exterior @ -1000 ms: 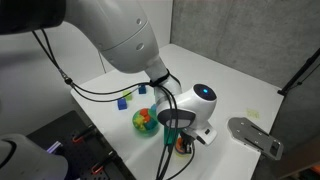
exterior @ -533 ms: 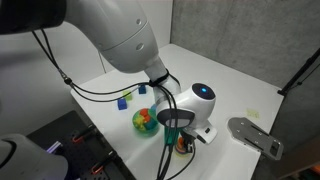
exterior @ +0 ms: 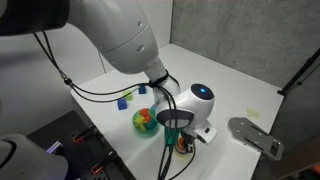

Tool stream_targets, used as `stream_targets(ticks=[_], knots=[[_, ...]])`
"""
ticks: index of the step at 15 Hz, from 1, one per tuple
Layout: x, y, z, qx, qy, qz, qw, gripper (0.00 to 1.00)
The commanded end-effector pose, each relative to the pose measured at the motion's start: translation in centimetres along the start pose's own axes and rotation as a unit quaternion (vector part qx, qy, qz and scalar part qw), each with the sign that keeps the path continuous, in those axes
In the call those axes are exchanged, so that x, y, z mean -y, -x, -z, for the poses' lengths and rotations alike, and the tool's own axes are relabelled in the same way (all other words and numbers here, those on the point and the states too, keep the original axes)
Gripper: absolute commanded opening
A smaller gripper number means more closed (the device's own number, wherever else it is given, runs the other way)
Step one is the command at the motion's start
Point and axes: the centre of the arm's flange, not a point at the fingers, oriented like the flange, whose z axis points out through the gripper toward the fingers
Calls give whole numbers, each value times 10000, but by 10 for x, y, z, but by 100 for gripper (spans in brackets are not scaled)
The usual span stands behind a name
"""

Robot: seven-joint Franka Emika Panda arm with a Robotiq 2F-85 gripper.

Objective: Pick up the orange bowl and stack it onto the stacked bowls on the bottle right of the worktop

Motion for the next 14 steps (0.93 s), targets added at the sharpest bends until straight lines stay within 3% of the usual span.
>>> stream_targets(ticks=[1, 10, 14], knots=[[-3, 1, -4, -16, -29, 91, 10000, 25], [-2, 2, 9, -76, -75, 174, 9998, 97], [5, 0, 16, -153, -172, 263, 9994, 100]])
